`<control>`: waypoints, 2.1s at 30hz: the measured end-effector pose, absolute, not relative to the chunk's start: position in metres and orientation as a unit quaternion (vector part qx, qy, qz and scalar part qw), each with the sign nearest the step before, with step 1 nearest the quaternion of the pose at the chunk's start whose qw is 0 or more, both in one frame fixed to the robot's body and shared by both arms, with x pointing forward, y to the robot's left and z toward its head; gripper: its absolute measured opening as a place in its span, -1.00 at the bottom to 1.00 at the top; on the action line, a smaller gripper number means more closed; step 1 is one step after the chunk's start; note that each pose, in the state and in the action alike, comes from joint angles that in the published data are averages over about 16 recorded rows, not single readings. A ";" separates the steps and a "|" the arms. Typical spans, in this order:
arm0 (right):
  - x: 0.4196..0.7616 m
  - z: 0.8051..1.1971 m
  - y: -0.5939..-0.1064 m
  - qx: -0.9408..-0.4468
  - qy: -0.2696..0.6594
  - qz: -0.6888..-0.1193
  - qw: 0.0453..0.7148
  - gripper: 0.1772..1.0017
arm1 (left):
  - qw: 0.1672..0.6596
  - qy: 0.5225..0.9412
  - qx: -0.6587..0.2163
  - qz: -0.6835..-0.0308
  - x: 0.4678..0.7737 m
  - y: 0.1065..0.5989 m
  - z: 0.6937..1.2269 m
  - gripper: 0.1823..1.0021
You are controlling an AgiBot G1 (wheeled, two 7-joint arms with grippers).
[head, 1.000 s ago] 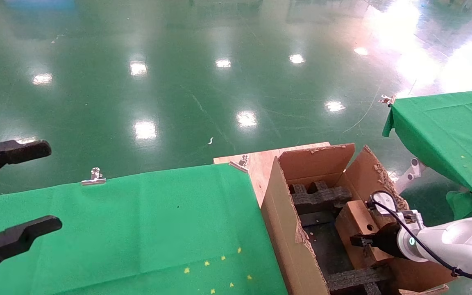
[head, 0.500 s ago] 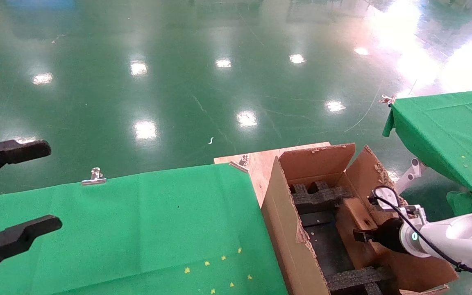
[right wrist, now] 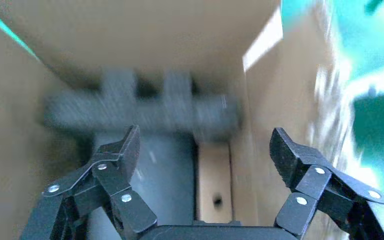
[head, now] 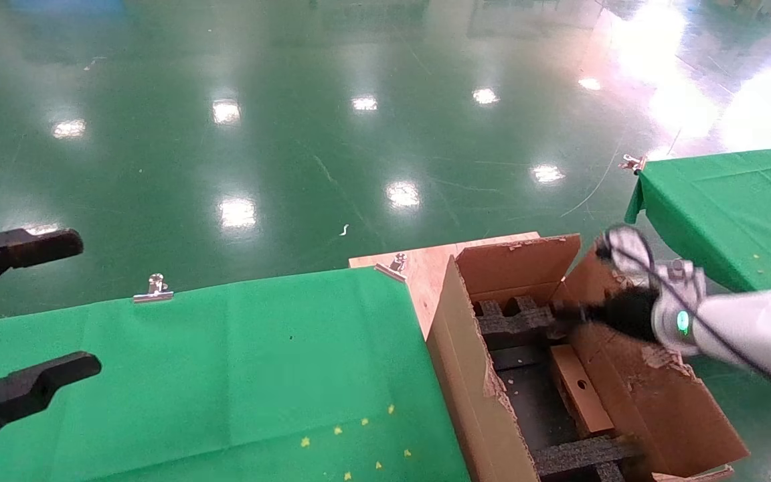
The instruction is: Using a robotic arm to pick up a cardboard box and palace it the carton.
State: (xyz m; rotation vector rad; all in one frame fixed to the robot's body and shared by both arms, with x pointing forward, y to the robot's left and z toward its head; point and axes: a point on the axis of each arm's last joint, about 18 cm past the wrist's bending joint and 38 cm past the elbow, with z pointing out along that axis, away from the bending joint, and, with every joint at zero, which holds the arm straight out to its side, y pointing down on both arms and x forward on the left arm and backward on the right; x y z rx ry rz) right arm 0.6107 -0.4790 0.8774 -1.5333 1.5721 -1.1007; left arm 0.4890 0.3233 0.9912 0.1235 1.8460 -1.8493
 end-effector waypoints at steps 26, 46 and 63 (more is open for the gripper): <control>0.612 0.971 -0.445 -0.588 0.533 -0.429 0.431 1.00 | 0.260 0.681 0.045 -0.683 0.489 0.323 0.991 1.00; 0.601 0.950 -0.393 -0.700 0.457 -0.329 0.440 1.00 | 0.260 0.681 0.045 -0.683 0.489 0.323 0.991 1.00; 0.565 0.953 -0.336 -0.776 0.275 -0.242 0.513 1.00 | 0.260 0.681 0.045 -0.683 0.489 0.323 0.991 1.00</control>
